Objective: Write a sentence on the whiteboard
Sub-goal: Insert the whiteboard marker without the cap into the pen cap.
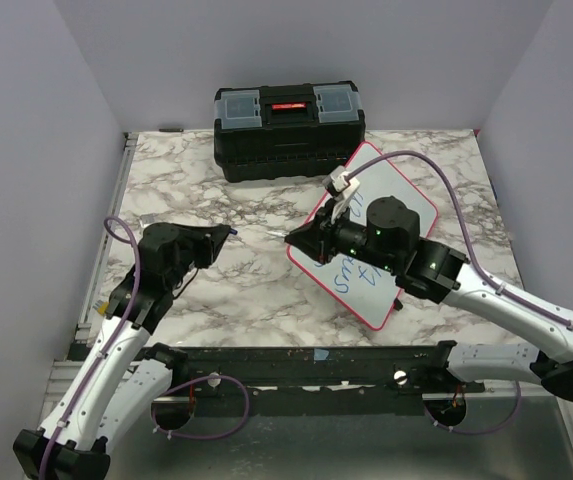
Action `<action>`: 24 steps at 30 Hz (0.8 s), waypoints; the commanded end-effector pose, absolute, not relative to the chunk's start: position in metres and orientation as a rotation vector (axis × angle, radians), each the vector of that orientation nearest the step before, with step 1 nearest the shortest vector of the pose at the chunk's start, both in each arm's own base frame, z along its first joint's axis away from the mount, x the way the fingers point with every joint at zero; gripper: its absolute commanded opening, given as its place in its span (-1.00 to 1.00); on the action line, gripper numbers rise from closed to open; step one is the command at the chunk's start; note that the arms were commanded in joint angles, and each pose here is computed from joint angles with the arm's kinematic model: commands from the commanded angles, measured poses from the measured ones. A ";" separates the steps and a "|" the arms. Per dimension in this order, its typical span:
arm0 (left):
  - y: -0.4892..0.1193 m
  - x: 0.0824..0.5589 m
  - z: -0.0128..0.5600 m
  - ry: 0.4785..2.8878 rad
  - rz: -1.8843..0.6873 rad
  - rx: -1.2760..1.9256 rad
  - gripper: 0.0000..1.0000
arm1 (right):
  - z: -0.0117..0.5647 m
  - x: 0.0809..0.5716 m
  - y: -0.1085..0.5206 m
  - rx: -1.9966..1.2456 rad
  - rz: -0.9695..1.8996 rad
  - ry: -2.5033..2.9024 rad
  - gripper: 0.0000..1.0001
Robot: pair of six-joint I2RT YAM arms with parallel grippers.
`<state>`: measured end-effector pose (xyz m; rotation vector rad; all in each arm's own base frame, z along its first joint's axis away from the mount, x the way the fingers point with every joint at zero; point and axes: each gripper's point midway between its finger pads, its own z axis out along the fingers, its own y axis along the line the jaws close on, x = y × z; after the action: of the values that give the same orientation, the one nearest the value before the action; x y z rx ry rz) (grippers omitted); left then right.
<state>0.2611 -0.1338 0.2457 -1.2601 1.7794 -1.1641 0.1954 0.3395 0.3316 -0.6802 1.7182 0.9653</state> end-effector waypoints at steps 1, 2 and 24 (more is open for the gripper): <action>-0.143 0.248 0.243 1.847 -1.239 -1.334 -1.00 | 0.336 0.200 0.353 -0.667 0.898 1.669 -0.99; -0.145 0.247 0.243 1.856 -1.253 -1.335 -1.00 | 0.334 0.198 0.356 -0.672 0.897 1.673 -0.99; -0.164 0.237 0.259 1.868 -1.469 -1.351 -1.00 | 0.302 0.203 0.379 -0.676 0.835 1.707 -0.99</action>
<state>0.2394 -0.1581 0.2509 -1.3683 1.8747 -1.3908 0.1996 0.3762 0.3069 -0.6868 1.7159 0.8599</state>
